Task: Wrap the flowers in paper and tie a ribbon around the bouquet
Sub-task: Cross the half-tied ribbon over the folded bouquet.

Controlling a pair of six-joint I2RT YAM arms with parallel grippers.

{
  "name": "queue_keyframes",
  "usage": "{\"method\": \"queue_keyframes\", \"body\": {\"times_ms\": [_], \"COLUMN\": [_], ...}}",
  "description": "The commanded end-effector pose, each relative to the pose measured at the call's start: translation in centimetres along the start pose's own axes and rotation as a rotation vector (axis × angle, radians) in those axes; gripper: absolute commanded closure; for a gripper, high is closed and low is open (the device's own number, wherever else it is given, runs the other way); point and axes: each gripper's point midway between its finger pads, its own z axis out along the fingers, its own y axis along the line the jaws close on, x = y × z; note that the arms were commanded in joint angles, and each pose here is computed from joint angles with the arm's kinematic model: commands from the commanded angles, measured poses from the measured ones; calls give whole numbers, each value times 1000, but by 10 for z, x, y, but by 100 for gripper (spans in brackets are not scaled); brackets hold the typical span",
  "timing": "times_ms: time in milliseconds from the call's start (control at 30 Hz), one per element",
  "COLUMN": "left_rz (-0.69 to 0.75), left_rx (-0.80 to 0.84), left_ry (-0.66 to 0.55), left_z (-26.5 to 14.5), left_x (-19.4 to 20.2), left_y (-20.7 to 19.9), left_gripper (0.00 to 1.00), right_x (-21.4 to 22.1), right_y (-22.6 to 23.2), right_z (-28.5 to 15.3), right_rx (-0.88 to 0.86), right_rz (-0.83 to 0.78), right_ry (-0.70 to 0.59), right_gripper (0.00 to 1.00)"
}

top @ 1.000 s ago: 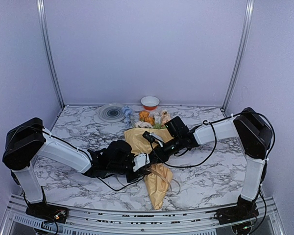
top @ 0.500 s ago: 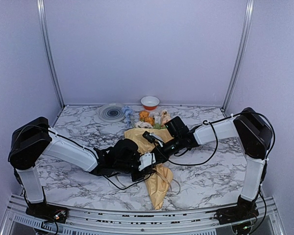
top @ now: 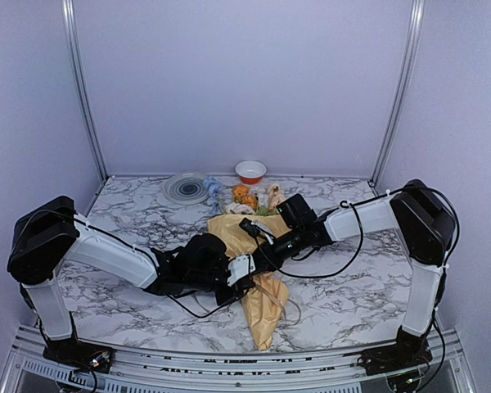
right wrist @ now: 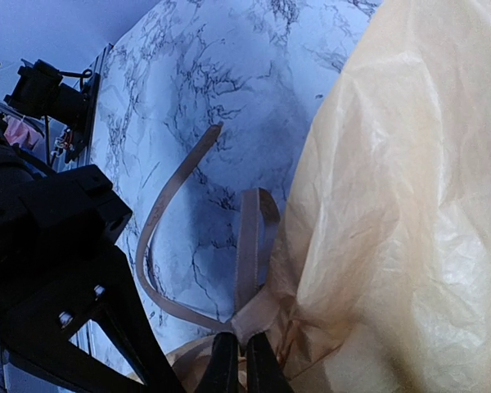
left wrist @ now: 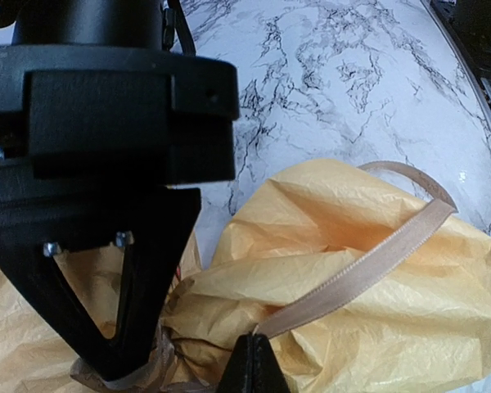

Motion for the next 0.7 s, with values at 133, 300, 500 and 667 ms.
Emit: {"method": "queue_keyframes", "body": {"times_ms": [133, 300, 500, 667], "left_rz": [-121, -204, -258, -270], "left_rx": [-21, -94, -185, -200], "left_ry": [-31, -30, -51, -53], "left_z": [-22, -23, -26, -21], "left_x": [6, 14, 12, 11], "left_y": [10, 30, 54, 61], "left_gripper": [100, 100, 100, 100], "right_x": [-7, -10, -8, -9], "right_y": [2, 5, 8, 14], "right_z": [-6, -6, -7, -8], "right_rx": [-49, -65, -80, -108], "right_rz": [8, 4, 1, -4], "right_ry": [-37, -44, -38, -40], "right_gripper": [94, 94, 94, 93]}}
